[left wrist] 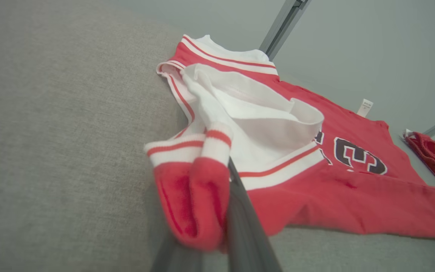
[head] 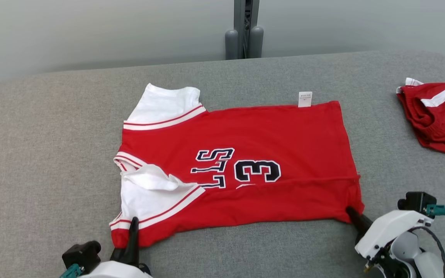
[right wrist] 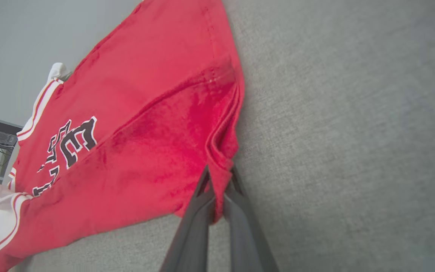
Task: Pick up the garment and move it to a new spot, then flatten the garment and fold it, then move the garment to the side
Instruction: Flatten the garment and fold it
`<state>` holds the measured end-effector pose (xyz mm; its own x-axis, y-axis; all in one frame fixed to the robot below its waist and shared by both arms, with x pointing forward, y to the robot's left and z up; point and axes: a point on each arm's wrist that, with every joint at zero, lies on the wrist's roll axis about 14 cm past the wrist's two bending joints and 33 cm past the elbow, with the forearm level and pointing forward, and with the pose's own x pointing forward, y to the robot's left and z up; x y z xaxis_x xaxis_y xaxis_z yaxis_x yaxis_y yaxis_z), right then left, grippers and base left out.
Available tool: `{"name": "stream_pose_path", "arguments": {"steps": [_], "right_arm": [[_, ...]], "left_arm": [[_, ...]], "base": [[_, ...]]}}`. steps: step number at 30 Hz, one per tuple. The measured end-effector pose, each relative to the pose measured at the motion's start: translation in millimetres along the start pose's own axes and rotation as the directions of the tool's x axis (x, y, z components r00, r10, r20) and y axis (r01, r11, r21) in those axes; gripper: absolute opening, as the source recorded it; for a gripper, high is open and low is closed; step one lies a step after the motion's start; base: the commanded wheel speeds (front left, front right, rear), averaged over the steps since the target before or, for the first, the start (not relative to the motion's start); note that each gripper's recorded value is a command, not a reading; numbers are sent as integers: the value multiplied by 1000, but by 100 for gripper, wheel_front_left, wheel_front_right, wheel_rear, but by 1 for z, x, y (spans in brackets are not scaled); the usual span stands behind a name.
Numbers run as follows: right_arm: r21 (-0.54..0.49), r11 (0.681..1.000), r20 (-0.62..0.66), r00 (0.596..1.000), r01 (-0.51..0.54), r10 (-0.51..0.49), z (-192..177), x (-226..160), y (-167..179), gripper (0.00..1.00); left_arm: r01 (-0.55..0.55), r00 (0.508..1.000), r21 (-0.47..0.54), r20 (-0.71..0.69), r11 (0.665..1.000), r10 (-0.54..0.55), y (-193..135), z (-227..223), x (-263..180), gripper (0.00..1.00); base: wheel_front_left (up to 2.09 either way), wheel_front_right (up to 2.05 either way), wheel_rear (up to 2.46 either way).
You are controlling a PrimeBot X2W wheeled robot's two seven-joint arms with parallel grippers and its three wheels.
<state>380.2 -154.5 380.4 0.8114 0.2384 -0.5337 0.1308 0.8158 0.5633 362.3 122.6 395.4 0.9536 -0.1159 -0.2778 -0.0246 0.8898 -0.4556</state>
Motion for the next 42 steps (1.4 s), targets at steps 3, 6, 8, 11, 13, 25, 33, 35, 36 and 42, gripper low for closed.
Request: {"name": "stream_pose_path", "arguments": {"steps": [3, 6, 8, 11, 13, 25, 33, 35, 36, 42], "right_arm": [[1, 1000, -15, 1000, 4, -4, -8, -7, -3, 0], [-3, 1000, -6, 1000, 19, -19, -8, -15, -9, 0], [-3, 1000, -1, 1000, 20, -20, -8, -19, -10, 0], [-2, 1000, 3, 1000, 18, -18, -6, -24, -10, 0], [-7, 1000, -9, 1000, 16, -16, -7, -28, -10, 0], [-28, 1000, -197, 980, 7, -13, -39, -55, -8, 0], [-29, 998, -194, 979, 57, -62, -34, -68, -22, 50], [-33, 998, -189, 980, 62, -67, -32, -68, -23, 100], [-36, 997, -186, 980, 64, -70, -30, -68, -24, 100], [-57, 994, -172, 980, 89, -98, -24, -68, -30, 100]], "left_arm": [[-1, 1000, 12, -4, 1000, 1, 3, -2, -8, 0], [-11, 1000, 16, -6, 1000, 11, 6, -4, -17, 0], [-21, 1000, 14, 6, 1000, 20, 9, 0, -20, 0], [-22, 999, 13, 29, 1000, 22, 9, 7, -23, 0], [-15, 1000, 17, 22, 1000, 14, 8, 7, -27, 0], [0, 999, 53, -45, 999, 3, 9, -2, -50, 0], [-13, 994, 52, -105, 999, 19, 11, -15, -60, 0], [-14, 994, 51, -111, 999, 20, 10, -16, -59, 75], [-24, 993, 52, -110, 998, 30, 12, -16, -59, 100], [-60, 988, 61, -140, 996, 68, 20, -20, -60, 100]], "base": [[0, 0, 0], [0, 0, 0], [0, 0, 0], [0, 0, 0], [0, 0, 0], [0, 0, 0], [0, 0, 0], [0, 0, 0], [0, 0, 0], [0, 0, 0]]}}
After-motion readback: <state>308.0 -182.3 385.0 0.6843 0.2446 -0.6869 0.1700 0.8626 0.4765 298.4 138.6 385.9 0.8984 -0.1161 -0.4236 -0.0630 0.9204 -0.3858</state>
